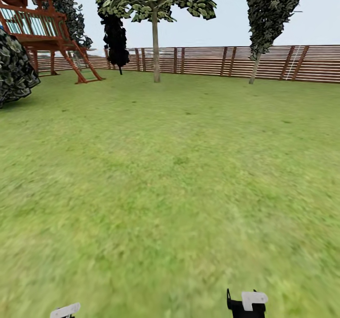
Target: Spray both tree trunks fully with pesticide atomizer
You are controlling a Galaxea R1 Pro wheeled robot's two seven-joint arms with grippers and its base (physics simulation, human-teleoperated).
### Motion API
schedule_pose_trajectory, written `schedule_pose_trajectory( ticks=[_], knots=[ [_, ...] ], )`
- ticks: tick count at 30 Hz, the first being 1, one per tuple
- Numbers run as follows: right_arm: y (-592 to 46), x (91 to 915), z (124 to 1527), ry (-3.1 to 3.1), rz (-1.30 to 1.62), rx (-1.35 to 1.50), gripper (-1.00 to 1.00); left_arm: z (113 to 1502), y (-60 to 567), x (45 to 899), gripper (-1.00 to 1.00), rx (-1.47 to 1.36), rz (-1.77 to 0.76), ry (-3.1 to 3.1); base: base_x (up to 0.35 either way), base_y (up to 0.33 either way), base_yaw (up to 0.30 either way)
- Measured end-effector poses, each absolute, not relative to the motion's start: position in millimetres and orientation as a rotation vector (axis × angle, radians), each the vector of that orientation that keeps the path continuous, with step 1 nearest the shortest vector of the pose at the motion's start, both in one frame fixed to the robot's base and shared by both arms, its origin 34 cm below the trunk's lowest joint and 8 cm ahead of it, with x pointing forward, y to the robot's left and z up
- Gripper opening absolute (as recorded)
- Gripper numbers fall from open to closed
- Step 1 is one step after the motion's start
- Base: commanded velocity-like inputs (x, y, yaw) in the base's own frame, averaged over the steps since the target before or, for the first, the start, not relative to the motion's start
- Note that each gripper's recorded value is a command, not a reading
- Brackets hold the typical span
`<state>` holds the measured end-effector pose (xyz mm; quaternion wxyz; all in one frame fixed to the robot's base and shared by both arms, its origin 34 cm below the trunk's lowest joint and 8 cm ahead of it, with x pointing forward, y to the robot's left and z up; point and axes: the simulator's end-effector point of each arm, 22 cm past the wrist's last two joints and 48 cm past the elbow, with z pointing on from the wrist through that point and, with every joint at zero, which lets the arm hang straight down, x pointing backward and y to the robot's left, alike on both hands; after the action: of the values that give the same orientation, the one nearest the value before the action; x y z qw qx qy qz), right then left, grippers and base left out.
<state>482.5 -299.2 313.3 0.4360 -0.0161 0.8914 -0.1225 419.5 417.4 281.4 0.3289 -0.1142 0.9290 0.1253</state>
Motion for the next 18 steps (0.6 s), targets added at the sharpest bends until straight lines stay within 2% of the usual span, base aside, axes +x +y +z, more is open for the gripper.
schedule_pose_trajectory(
  ticks=[18],
  knots=[
    [-298.9, 482.5, 313.3, 2.218, -0.303, -0.041, 1.0, 281.3, 417.4, 419.2, -1.0, -0.299, 0.328, 2.432, 0.338, 0.0, 0.0]
  ],
)
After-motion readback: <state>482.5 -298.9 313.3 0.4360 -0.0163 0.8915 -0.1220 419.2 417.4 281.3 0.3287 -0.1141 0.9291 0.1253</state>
